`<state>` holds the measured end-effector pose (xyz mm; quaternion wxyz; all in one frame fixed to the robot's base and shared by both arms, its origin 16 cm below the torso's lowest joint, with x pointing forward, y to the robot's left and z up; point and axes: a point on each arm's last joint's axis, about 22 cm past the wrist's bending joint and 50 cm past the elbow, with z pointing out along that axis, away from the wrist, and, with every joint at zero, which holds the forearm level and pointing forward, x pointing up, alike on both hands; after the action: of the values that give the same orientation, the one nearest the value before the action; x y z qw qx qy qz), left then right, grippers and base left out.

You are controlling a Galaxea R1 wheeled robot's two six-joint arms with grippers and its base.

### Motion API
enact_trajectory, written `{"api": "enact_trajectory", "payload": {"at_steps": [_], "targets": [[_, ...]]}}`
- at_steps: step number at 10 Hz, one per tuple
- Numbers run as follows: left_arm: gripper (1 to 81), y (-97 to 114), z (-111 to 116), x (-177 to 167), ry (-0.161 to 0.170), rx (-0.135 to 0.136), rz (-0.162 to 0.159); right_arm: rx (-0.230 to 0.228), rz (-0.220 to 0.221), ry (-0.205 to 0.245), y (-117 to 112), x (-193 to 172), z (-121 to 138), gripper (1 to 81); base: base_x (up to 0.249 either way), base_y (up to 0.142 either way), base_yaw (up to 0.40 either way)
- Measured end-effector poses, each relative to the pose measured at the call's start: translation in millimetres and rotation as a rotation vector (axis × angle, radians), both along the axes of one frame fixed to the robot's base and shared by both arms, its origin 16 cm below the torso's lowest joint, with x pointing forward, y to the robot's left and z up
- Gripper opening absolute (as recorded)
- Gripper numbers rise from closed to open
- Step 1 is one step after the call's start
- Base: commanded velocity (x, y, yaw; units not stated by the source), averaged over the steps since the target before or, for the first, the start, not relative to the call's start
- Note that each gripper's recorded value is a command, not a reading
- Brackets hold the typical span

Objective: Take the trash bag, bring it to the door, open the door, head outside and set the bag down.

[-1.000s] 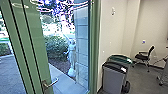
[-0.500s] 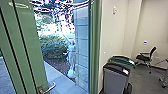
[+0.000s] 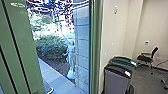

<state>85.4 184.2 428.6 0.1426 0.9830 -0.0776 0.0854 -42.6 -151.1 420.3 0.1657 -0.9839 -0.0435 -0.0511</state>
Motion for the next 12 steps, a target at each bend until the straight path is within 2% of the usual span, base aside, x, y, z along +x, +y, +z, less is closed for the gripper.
{"api": "enact_trajectory", "payload": {"at_steps": [12], "targets": [[1.0,-0.2,-0.2,-0.2,0.003,0.001,-0.005,-0.001,-0.001,-0.001,-0.2,0.8,0.0,81.1,0.005,0.0,0.0]]}}
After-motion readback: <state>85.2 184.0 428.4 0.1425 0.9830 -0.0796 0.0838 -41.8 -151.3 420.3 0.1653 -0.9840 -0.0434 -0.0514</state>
